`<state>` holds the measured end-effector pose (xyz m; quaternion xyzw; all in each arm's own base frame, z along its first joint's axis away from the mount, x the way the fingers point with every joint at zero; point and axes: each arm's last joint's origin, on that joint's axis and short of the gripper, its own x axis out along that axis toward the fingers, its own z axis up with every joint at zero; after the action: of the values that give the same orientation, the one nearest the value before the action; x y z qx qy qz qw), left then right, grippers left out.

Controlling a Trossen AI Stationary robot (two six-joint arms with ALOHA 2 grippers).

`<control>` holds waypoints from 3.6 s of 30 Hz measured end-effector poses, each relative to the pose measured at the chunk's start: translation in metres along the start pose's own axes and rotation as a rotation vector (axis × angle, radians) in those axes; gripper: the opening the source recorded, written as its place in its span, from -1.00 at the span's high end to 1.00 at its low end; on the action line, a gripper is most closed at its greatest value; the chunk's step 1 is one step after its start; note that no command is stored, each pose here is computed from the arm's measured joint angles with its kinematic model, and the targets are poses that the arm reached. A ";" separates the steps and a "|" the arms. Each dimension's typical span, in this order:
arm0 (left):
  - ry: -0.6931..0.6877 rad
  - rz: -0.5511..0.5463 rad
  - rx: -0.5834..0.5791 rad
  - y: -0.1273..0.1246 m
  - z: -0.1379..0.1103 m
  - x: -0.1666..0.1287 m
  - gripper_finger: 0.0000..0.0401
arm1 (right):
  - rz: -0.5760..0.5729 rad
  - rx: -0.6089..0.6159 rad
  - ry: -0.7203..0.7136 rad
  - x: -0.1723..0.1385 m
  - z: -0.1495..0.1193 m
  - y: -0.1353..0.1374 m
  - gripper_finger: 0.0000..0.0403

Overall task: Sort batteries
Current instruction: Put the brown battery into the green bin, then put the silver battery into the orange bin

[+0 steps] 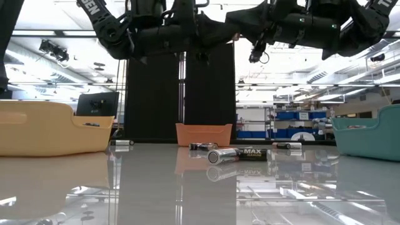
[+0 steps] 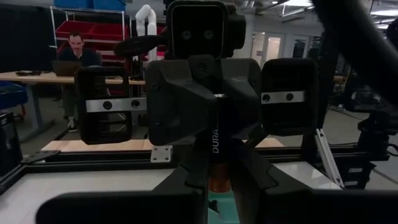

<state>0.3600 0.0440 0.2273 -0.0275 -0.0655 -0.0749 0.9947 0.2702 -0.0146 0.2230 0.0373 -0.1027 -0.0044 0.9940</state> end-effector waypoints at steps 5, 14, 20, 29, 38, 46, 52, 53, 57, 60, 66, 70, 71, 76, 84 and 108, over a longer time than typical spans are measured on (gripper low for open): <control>0.001 0.000 0.005 0.000 0.000 0.000 0.71 | 0.000 -0.001 0.002 0.000 0.000 0.000 0.71; 0.078 0.086 0.133 0.004 -0.006 0.000 0.17 | -0.024 -0.005 0.084 -0.005 0.025 0.006 0.71; 0.124 0.133 0.190 0.010 0.004 -0.008 0.13 | -0.072 0.000 0.355 -0.008 0.049 0.026 0.71; 0.169 0.176 0.261 0.009 0.036 -0.026 0.12 | -0.215 0.153 0.981 -0.032 0.049 0.062 0.71; 0.191 0.209 0.257 0.008 0.044 -0.032 0.12 | -0.232 0.182 1.437 -0.063 0.007 0.081 0.71; 0.194 0.227 0.256 0.008 0.044 -0.032 0.12 | -0.192 0.088 1.597 -0.066 -0.029 0.082 0.71; 0.213 0.226 0.250 0.009 0.042 -0.032 0.12 | -0.175 0.037 1.657 -0.062 -0.047 0.084 0.71; 0.215 0.226 0.249 0.009 0.042 -0.032 0.12 | -0.174 0.032 1.665 -0.062 -0.050 0.084 0.71; 0.218 0.226 0.248 0.009 0.042 -0.032 0.12 | -0.160 0.014 1.680 -0.059 -0.059 0.085 0.71; 0.227 0.225 0.246 0.009 0.041 -0.033 0.12 | -0.151 0.002 1.697 -0.058 -0.066 0.085 0.71; 0.241 0.224 0.243 0.009 0.039 -0.033 0.12 | -0.144 -0.024 1.737 -0.057 -0.076 0.086 0.71; 0.253 0.224 0.241 0.009 0.038 -0.033 0.12 | -0.144 -0.024 1.738 -0.057 -0.076 0.086 0.69; 0.257 0.223 0.240 0.009 0.038 -0.033 0.12 | -0.144 -0.024 1.736 -0.057 -0.075 0.086 0.65; 0.279 0.222 0.231 0.009 0.036 -0.034 0.12 | -0.152 -0.016 1.734 -0.059 -0.072 0.085 0.41; 0.359 0.233 0.185 0.009 0.028 -0.036 0.12 | -0.145 -0.010 1.782 -0.059 -0.066 0.088 0.29; 0.223 0.275 0.149 -0.006 -0.026 -0.088 0.86 | 0.117 -0.269 1.434 0.018 -0.014 0.060 0.86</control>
<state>0.2763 0.0492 0.1903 0.0458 0.0444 0.0641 0.9959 0.2909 0.0463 0.2172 -0.0971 0.5730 0.0616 0.8114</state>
